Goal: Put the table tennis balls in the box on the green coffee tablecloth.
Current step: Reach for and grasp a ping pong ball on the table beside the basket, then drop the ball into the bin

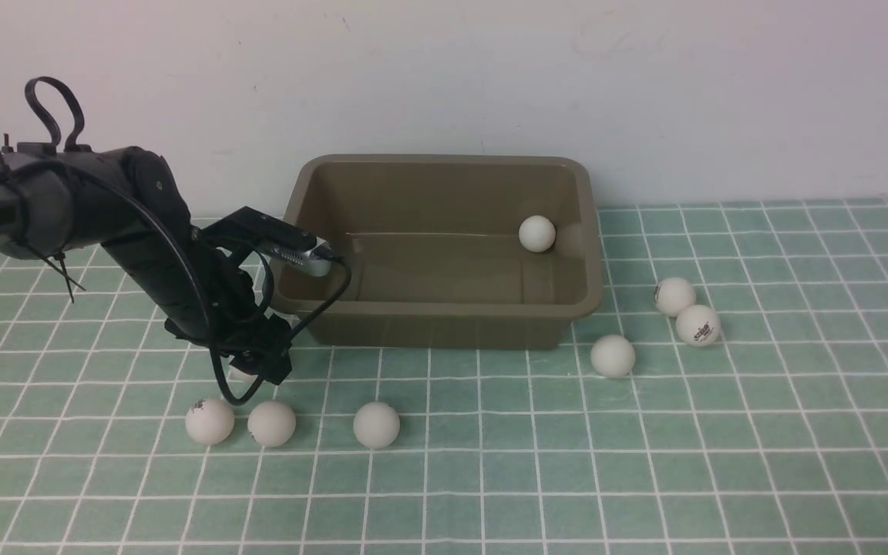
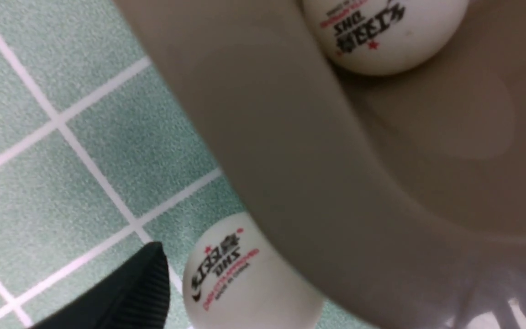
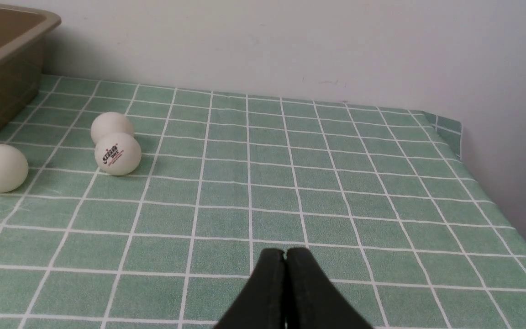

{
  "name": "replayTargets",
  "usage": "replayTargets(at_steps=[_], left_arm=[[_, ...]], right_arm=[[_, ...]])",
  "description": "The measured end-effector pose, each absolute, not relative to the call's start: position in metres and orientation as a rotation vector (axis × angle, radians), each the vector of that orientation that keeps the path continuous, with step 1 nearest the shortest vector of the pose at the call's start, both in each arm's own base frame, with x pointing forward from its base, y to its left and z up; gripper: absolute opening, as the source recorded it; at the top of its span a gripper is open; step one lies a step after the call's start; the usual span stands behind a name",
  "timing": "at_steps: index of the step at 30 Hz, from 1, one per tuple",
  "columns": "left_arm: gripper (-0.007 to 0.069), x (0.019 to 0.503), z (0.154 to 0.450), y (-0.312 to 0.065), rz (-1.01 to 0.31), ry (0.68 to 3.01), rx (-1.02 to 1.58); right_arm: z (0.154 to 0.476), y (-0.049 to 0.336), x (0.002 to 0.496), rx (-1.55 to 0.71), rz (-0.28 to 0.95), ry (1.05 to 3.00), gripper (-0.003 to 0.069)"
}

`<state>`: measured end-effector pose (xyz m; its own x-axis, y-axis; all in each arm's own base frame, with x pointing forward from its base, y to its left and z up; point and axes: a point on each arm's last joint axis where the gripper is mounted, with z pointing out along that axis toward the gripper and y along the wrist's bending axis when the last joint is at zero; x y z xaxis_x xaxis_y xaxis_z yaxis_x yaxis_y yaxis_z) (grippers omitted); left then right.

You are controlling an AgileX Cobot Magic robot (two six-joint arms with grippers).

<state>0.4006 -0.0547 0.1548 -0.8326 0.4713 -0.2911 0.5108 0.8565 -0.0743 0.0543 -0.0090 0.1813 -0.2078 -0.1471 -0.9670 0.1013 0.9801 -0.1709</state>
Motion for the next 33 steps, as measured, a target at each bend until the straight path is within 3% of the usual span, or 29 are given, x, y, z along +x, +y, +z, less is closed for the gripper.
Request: replayTargets(at_steps=[3, 8, 16, 28, 33], left_arm=[[0.0491, 0.401, 0.155, -0.055, -0.216, 2.768, 0.746], [0.0349, 0.400, 0.155, -0.055, -0.221, 2.775, 0.746], [0.0349, 0.394, 0.164, -0.053, -0.206, 2.800, 0.773], [0.0349, 0.381, 0.213, -0.029, 0.154, 2.815, 0.677], [0.0349, 0.372, 0.238, -0.027, 0.169, 2.807, 0.477]], right_arm=[[0.181, -0.009, 0.054, -0.034, -0.226, 1.766, -0.0018], [0.181, -0.009, 0.054, -0.034, -0.226, 1.766, -0.0018], [0.181, -0.009, 0.054, -0.034, -0.226, 1.766, -0.0018], [0.181, -0.009, 0.054, -0.034, -0.226, 1.766, -0.0018], [0.181, -0.009, 0.054, -0.034, -0.226, 1.766, -0.0018]])
